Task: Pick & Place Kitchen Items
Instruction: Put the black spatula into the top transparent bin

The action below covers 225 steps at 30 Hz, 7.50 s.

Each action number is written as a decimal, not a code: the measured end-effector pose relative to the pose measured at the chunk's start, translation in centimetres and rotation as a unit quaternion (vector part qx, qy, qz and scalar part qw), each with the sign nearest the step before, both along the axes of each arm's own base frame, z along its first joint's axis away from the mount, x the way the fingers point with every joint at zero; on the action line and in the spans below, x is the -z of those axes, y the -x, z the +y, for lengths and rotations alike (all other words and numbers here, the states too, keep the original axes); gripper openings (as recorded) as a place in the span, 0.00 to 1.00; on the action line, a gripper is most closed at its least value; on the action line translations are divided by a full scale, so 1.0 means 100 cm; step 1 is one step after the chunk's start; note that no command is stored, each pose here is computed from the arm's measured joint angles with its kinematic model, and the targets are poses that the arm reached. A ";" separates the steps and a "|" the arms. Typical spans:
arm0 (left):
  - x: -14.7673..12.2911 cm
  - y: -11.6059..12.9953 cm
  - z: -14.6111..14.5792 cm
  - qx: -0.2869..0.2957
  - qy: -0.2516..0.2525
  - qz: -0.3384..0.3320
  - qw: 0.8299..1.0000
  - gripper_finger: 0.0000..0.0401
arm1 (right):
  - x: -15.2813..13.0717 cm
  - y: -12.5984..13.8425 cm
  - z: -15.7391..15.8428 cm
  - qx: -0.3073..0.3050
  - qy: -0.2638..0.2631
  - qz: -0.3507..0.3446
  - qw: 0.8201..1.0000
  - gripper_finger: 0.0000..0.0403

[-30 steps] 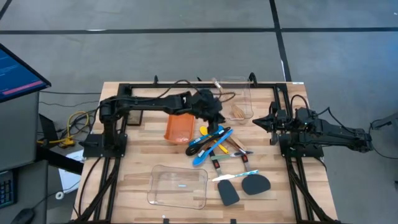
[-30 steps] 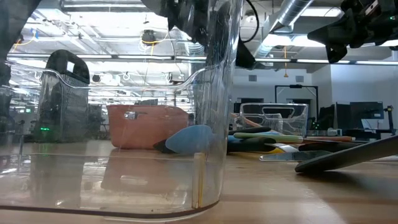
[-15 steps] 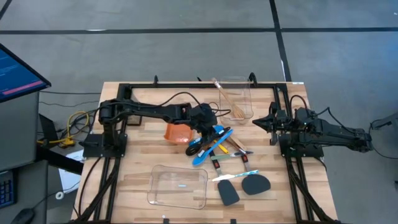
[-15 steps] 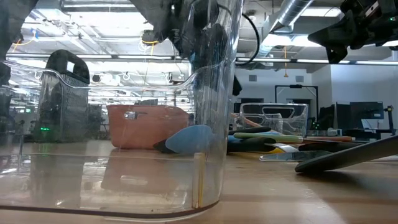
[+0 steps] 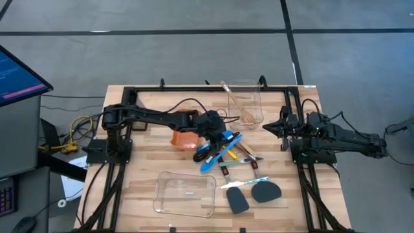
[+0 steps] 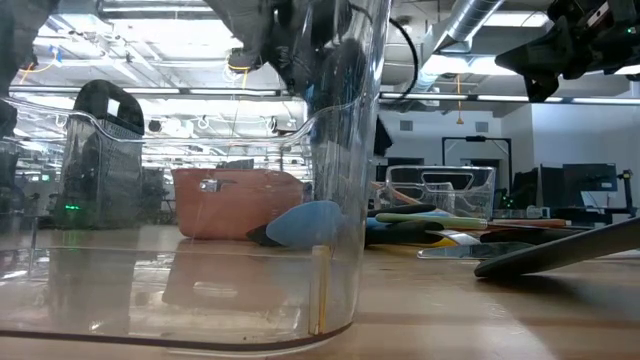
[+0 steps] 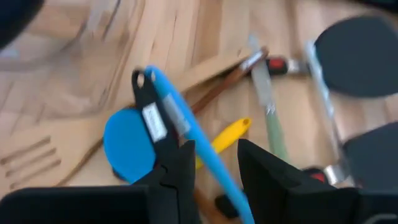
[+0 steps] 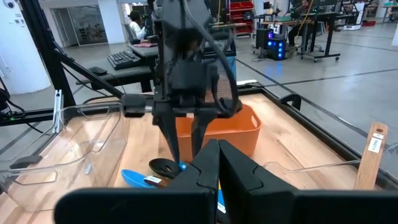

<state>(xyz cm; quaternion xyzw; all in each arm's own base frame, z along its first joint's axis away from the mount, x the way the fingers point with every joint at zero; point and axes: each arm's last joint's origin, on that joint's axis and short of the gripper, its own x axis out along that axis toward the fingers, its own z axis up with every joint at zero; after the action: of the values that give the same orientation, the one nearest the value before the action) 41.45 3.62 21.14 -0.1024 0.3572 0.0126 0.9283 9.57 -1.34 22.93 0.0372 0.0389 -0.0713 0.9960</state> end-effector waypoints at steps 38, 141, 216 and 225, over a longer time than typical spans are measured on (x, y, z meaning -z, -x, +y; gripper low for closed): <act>-0.017 -0.023 -0.009 -0.043 -0.057 0.120 0.990 0.10 | 0.003 0.000 0.000 -0.002 0.018 0.021 1.000 0.00; 0.071 0.015 -0.033 -0.089 -0.038 0.203 0.974 0.18 | 0.004 0.000 0.000 -0.002 0.018 0.021 1.000 0.00; -0.096 0.035 -0.014 -0.032 -0.201 -0.157 0.966 0.05 | -0.005 -0.101 -0.014 -0.001 0.019 -0.174 0.985 0.48; -0.096 0.034 -0.013 -0.033 -0.200 -0.161 0.966 0.05 | -0.013 -0.132 -0.018 -0.002 0.018 -0.167 0.986 0.48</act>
<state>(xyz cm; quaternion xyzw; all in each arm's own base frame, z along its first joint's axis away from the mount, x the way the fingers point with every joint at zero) 38.01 2.27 30.79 0.0726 0.1901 0.0978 0.9742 22.73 -3.15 24.24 0.0308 -0.1294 -0.0632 0.9891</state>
